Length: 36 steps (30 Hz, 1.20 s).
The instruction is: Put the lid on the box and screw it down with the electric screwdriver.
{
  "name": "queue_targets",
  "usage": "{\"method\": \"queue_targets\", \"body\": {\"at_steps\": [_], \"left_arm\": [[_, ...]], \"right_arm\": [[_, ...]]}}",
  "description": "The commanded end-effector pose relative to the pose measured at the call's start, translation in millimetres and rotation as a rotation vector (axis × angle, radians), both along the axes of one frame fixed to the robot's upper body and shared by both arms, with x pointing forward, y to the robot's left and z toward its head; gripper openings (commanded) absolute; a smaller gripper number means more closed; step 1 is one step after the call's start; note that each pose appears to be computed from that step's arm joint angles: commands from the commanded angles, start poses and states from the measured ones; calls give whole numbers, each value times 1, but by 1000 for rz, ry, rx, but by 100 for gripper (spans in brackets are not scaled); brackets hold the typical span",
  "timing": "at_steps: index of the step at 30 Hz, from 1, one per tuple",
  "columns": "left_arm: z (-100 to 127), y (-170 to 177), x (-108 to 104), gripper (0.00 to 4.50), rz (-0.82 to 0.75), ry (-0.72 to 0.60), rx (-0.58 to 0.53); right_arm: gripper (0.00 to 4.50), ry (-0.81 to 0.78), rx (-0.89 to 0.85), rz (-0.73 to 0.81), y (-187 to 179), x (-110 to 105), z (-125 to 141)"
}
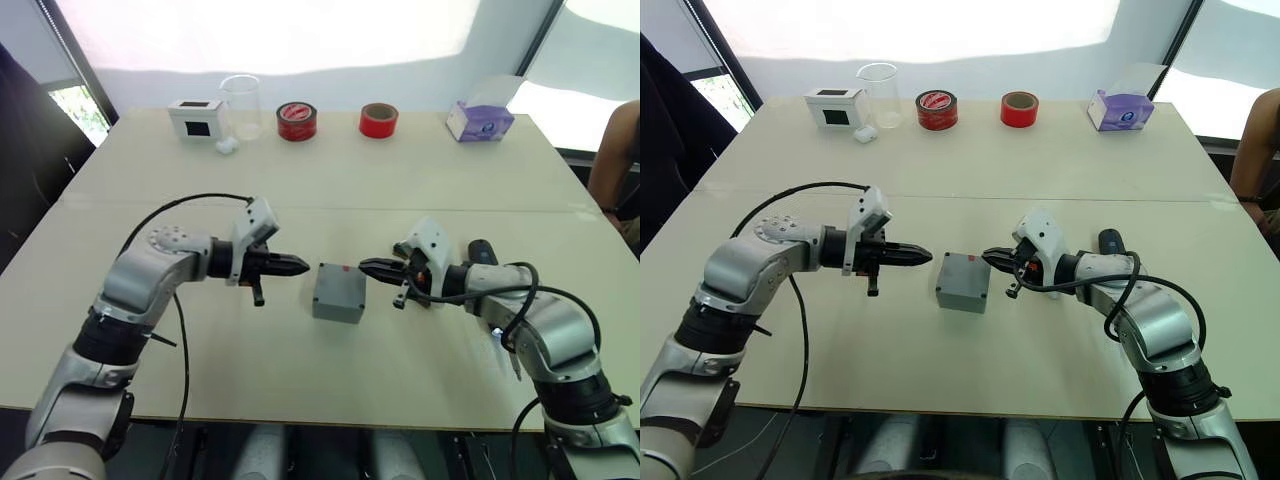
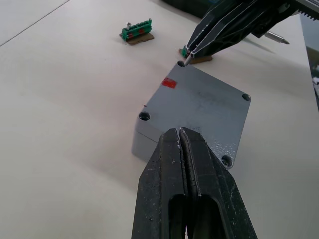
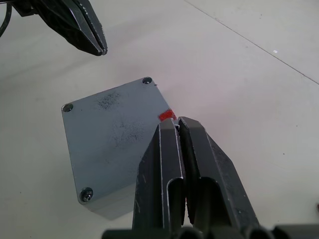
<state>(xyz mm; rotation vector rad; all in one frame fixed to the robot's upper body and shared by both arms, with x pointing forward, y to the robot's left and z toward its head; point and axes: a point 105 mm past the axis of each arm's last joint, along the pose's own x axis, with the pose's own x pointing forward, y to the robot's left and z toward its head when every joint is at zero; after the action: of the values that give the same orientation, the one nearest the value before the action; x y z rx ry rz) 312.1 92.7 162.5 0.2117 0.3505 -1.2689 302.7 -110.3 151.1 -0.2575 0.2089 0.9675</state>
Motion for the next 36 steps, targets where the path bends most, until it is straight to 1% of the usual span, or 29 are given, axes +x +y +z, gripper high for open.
{"method": "queue_targets", "body": {"at_steps": [1, 15, 18, 26, 28, 30, 31, 33, 35, 36], "left_arm": [[8, -4, -4, 0, -21, -30, -13], [9, -5, -2, 0, -16, -37, -15], [9, -5, -2, 0, -18, -38, -18], [12, -7, -1, 0, -20, -43, -29], [14, -9, -2, 0, -27, -45, -42], [23, -15, -5, 0, -58, -50, -82], [30, -20, -7, 0, -85, -61, -102], [39, -29, -13, 0, -141, -83, -121], [44, -35, -19, 0, -189, -106, -117], [46, -37, -22, 0, -213, -115, -112]], "right_arm": [[4, -45, -32, -4, -2, 3, 3], [4, -27, -44, -21, -5, 6, -8], [79, -27, -46, -30, -7, 6, -8], [385, -41, -27, -63, -12, 10, 2], [385, -43, 3, -75, -14, 10, 9], [385, -32, 131, -134, -23, 13, 35], [385, -33, 154, -197, -37, 18, 49], [448, -31, 125, -309, -69, 23, 68], [449, 20, 91, -440, -100, 27, 79], [449, 71, 89, -521, -116, 27, 83]]}}
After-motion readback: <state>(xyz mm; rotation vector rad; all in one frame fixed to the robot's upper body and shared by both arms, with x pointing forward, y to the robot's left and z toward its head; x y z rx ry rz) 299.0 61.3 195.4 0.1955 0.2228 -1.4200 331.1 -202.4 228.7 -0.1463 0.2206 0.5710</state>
